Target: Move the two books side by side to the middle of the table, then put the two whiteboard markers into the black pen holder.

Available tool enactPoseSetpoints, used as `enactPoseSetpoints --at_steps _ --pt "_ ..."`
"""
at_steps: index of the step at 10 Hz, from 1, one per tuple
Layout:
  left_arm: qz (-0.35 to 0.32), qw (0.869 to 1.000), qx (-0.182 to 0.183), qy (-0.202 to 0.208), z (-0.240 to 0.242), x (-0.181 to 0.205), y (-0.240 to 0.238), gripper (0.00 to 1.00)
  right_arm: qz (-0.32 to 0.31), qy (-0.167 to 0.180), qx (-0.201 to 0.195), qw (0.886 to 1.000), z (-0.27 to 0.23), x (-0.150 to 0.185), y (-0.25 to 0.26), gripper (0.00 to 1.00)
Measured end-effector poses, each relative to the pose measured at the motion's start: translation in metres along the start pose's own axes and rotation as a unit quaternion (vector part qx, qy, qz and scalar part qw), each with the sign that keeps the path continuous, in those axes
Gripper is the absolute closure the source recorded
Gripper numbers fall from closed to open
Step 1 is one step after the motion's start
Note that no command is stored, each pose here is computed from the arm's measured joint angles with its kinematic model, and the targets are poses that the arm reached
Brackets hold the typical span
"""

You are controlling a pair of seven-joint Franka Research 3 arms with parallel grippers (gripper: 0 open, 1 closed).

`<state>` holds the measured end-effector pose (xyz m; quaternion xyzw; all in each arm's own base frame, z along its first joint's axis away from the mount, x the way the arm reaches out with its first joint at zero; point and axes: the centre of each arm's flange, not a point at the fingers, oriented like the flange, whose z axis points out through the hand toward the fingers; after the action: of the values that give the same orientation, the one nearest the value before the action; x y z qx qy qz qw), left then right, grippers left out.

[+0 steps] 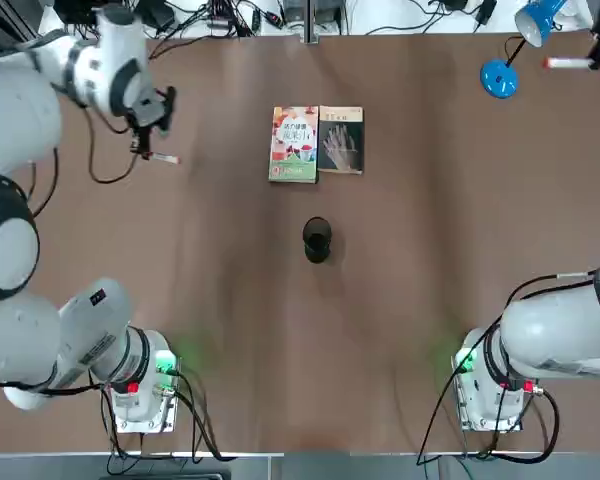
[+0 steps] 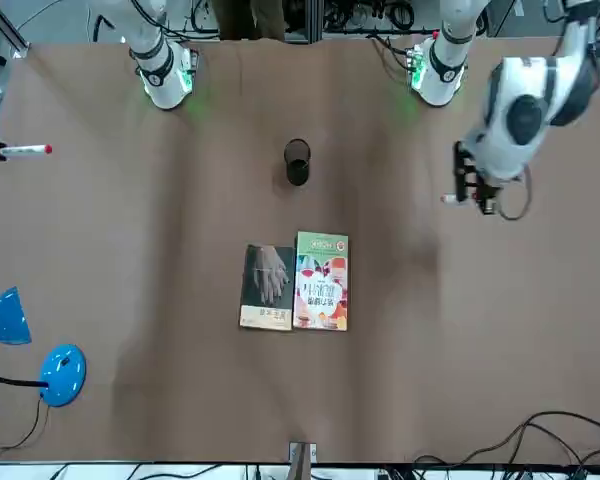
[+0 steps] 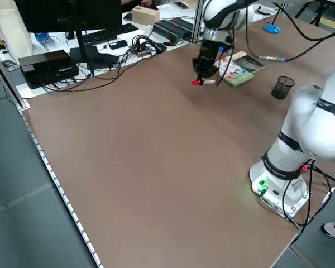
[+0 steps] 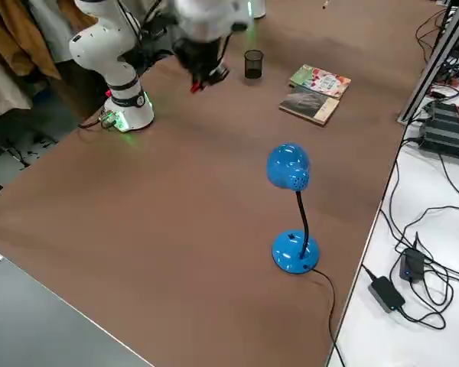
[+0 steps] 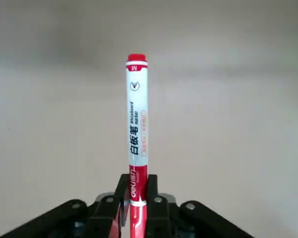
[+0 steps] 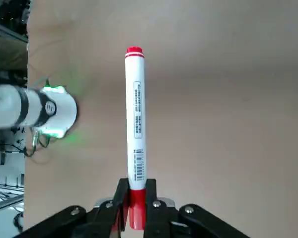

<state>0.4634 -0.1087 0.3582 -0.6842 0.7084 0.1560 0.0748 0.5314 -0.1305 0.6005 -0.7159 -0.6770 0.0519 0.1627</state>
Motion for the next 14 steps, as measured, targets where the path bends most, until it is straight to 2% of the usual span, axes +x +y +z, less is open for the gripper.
enactPoseSetpoints --at_steps 3,6,9,11,14 --pt "-0.012 0.998 0.019 -0.050 -0.054 0.101 0.030 0.82 0.046 -0.045 -0.010 0.998 0.007 0.132 0.009 0.83" --pt "-0.001 0.995 0.069 -0.073 -0.102 0.170 0.061 0.82 0.080 -0.068 -0.070 0.992 0.016 0.225 0.013 0.83" --pt "0.025 0.990 0.113 -0.079 -0.133 0.221 0.095 0.82 0.102 -0.072 -0.110 0.986 0.032 0.262 0.033 0.83" --pt "0.037 0.987 0.136 -0.074 -0.148 0.244 0.112 0.82 0.102 -0.082 -0.115 0.985 0.055 0.270 0.058 0.83" --pt "0.087 0.974 0.201 -0.055 -0.162 0.282 0.136 0.82 0.095 -0.085 -0.131 0.983 0.081 0.291 0.082 0.83"
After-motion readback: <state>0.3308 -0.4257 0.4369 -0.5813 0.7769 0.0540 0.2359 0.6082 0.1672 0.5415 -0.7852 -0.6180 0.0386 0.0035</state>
